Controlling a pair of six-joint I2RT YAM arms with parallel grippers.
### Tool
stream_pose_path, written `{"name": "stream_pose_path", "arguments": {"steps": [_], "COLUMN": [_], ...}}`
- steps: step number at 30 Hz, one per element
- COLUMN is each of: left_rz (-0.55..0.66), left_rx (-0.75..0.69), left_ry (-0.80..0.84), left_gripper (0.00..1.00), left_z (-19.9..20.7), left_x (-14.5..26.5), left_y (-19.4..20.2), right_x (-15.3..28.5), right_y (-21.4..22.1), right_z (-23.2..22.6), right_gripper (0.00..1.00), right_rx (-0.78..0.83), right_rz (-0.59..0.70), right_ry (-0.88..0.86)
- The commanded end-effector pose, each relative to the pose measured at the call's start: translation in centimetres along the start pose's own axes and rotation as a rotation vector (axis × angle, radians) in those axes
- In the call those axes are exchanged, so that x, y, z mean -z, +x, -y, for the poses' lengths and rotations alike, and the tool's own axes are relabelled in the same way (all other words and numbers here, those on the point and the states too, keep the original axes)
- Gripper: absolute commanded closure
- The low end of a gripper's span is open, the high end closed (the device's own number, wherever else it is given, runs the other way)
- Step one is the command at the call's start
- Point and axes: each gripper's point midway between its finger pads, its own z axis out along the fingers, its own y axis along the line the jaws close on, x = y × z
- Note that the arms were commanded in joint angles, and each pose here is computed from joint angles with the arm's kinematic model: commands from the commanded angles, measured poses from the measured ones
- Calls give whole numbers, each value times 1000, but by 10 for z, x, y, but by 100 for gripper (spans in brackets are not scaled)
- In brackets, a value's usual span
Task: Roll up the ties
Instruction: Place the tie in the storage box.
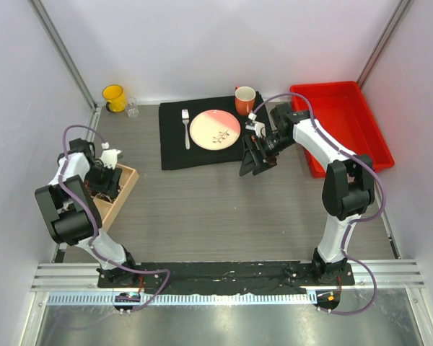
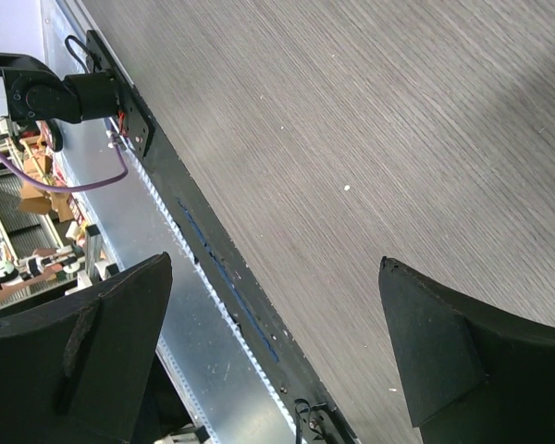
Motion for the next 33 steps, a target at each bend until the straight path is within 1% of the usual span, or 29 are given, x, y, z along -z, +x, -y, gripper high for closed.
{"name": "stream_pose_path", "arguments": {"steps": [1, 4, 5, 7, 8, 10, 11, 13, 14, 16, 17, 22, 23, 25, 33], "left_rz": [-78, -87, -75, -75, -57, -26, 0, 33, 47, 59, 70, 116, 121, 132, 140], "left_rx": [-22, -4, -6, 3, 0, 0, -13, -15, -23, -20, -22, -26, -27, -32, -32], "left_ry": [-45, -27, -8, 9, 26, 70, 71, 92, 93, 114, 114, 102, 97, 86, 66], "left_gripper": [100, 99, 94, 87, 79, 73, 65, 57, 50, 44, 38, 34, 30, 28, 26], "left_z": [-8, -5, -2, 1, 3, 11, 13, 18, 18, 22, 22, 23, 22, 22, 20], "left_x": [-29, -40, -42, -41, -38, -33, -27, -20, -16, -11, -9, 6, 8, 12, 17], "left_y": [19, 25, 23, 22, 17, 10, 4, -2, -6, -10, -13, -24, -25, -27, -29], "right_x": [6, 7, 7, 8, 8, 9, 9, 10, 10, 11, 10, 10, 10, 10, 11], "right_y": [-4, -3, -3, -2, -1, -1, 0, 0, 0, 0, 2, 3, 4, 4, 6], "right_z": [-2, -2, -2, -2, -1, -1, -1, -1, 0, 0, 0, 1, 1, 2, 1], "right_gripper": [0, 0, 0, 0, 0, 0, 0, 0, 0, 0, 0, 1, 0, 1, 0], "right_rx": [38, 39, 36, 37, 37, 36, 34, 36, 33, 33, 31, 26, 25, 19, 19], "right_rz": [17, 15, 13, 12, 11, 11, 11, 13, 13, 16, 13, 12, 11, 10, 3], "right_ry": [8, 8, 9, 8, 9, 11, 12, 11, 11, 11, 11, 8, 4, 2, -10]}}
